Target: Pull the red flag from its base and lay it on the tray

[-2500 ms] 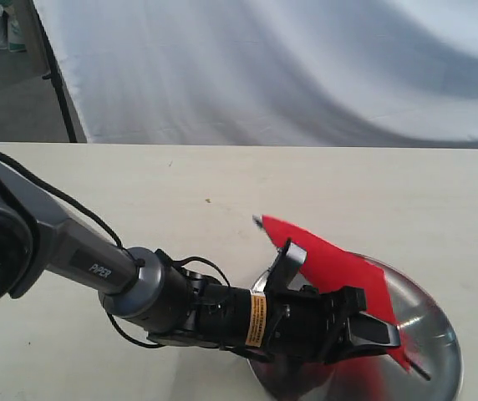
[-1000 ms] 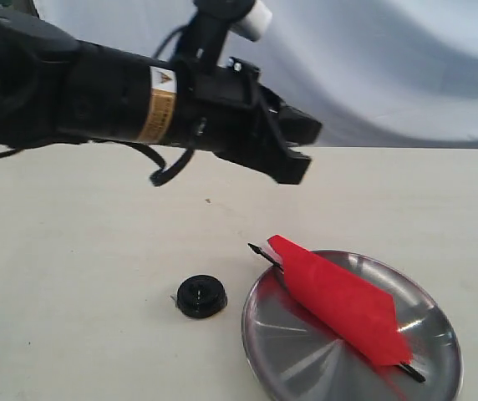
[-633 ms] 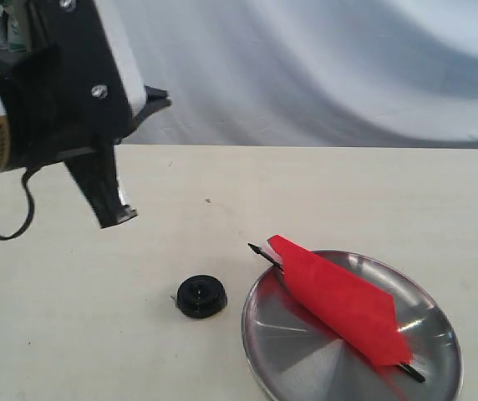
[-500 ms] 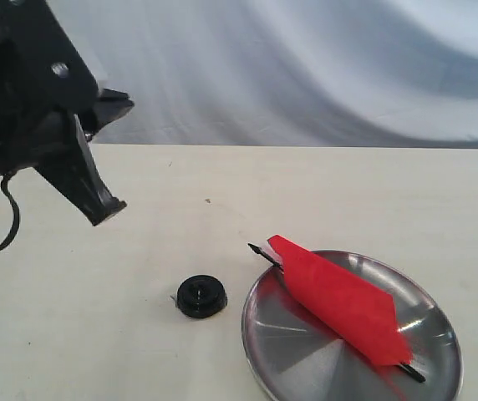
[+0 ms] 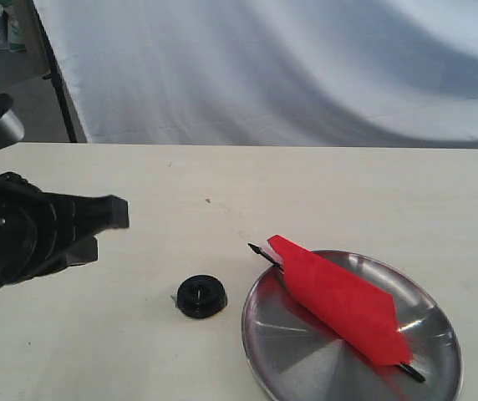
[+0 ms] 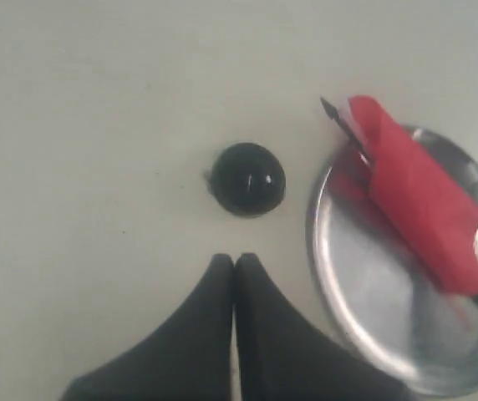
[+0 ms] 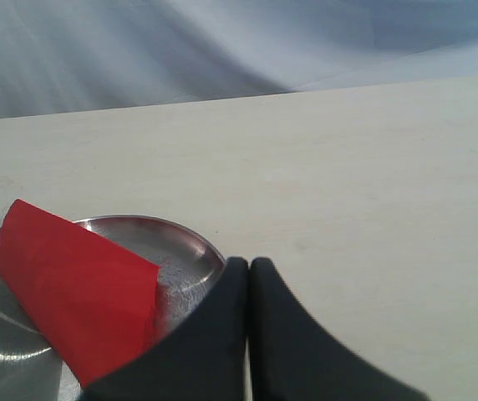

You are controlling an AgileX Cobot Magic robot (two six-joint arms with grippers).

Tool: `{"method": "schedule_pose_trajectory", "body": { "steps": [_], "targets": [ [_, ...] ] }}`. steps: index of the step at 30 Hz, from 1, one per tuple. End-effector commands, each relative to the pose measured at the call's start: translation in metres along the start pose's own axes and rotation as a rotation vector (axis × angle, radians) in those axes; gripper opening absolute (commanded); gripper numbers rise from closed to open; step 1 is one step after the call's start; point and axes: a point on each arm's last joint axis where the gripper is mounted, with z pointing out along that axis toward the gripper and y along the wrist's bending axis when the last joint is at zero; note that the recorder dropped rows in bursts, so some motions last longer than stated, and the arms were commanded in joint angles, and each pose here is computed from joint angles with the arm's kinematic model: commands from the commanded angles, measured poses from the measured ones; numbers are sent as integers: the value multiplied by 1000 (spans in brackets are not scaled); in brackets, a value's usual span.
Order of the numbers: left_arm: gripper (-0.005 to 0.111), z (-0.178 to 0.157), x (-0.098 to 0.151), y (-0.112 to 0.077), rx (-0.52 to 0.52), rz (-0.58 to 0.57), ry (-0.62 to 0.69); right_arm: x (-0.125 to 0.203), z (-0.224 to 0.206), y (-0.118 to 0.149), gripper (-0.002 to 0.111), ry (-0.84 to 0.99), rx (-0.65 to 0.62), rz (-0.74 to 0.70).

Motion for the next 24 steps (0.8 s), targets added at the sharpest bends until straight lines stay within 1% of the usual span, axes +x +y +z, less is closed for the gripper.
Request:
{"method": "schedule_pose_trajectory", "body": {
  "steps": [1,2,4,5,6,8,10,24],
  "targets": [
    [0,0,3,3,-16,486,24,-1,-1,0,0,-14,3,-9],
    [0,0,3,4,-25,627,30,-1,-1,0,0,-14,3,-9],
    [0,0,5,7,-40,854,56,-1,-1,0,0,-14,3,-9],
    [0,0,6,8,-46,920,80,-1,-1,0,0,-14,3,-9],
    [0,-1,7,10,-54,932,102,-1,-1,0,0,-14,3,-9],
    [0,-1,11,13,-74,898,158,-1,-1,0,0,-14,3,-9],
    [0,-2,13,16,-87,892,190,-1,-1,0,0,-14,3,-9],
    [0,-2,14,16,-85,894,182,-1,-1,0,0,-14,3,-9]
  ]
}}
